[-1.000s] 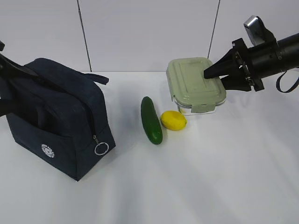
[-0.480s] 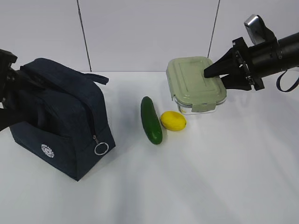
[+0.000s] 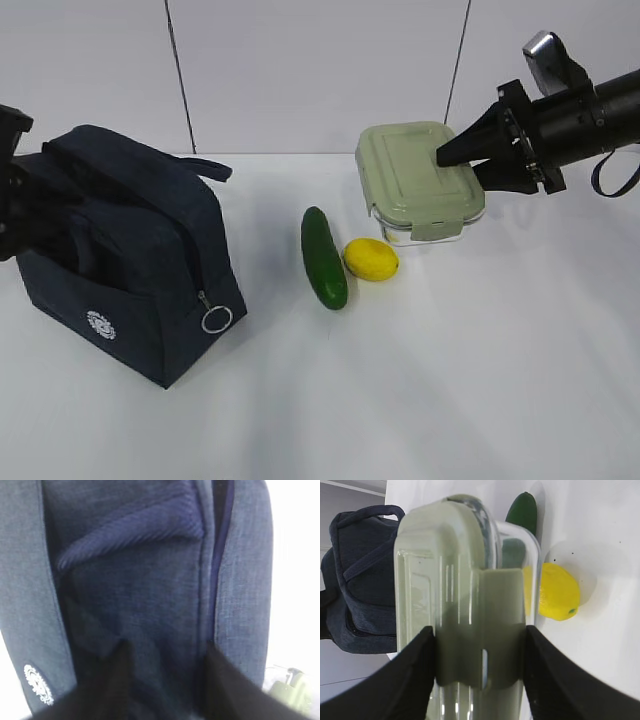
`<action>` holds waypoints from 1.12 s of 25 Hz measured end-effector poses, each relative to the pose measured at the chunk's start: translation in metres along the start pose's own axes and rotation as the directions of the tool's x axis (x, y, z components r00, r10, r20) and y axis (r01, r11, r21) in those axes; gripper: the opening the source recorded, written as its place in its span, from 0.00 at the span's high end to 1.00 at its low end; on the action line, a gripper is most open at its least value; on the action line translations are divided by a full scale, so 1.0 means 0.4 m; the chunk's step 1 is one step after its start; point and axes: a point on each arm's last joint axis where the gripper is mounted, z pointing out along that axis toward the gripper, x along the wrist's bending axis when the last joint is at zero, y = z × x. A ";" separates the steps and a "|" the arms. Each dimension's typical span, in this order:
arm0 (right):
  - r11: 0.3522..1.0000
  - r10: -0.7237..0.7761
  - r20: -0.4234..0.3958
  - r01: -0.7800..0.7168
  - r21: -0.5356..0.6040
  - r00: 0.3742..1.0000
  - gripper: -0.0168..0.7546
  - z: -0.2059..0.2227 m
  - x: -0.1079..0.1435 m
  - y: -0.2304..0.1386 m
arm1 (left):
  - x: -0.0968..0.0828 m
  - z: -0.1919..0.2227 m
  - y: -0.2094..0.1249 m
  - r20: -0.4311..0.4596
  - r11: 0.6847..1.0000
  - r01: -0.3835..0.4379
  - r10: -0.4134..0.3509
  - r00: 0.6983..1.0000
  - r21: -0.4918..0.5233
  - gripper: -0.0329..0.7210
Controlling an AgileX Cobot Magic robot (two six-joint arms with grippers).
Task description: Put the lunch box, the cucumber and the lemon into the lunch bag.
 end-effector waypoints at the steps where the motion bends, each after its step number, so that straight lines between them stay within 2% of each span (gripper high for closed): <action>1: 1.000 0.000 0.000 0.000 0.000 1.000 0.45 0.000 0.000 0.000 | 0.001 0.004 0.001 -0.004 1.000 0.001 -0.001 1.000 0.002 0.69; 4: 1.000 0.000 0.000 0.000 0.000 1.000 0.45 0.000 0.000 0.000 | 0.005 0.012 0.002 -0.014 1.000 0.007 -0.006 1.000 0.006 0.82; 10: 1.000 0.000 0.000 0.000 0.000 1.000 0.45 0.000 0.000 0.000 | 0.009 0.020 -0.006 -0.025 0.999 0.006 -0.004 1.000 0.050 0.88; 14: 1.000 0.001 0.000 -0.001 -0.002 1.000 0.45 -0.002 0.004 0.000 | 0.008 0.020 -0.017 -0.017 0.993 -0.056 0.058 0.998 0.100 0.96; 23: 0.997 -0.056 0.002 0.056 -0.045 0.998 0.45 -0.049 0.075 0.005 | -0.002 0.019 -0.035 0.049 0.976 -0.134 0.127 0.991 0.172 0.96; 28: 0.997 -0.052 -0.001 0.052 -0.057 0.999 0.45 -0.062 0.095 0.005 | -0.005 0.018 -0.040 0.065 0.972 -0.141 0.131 0.989 0.190 0.97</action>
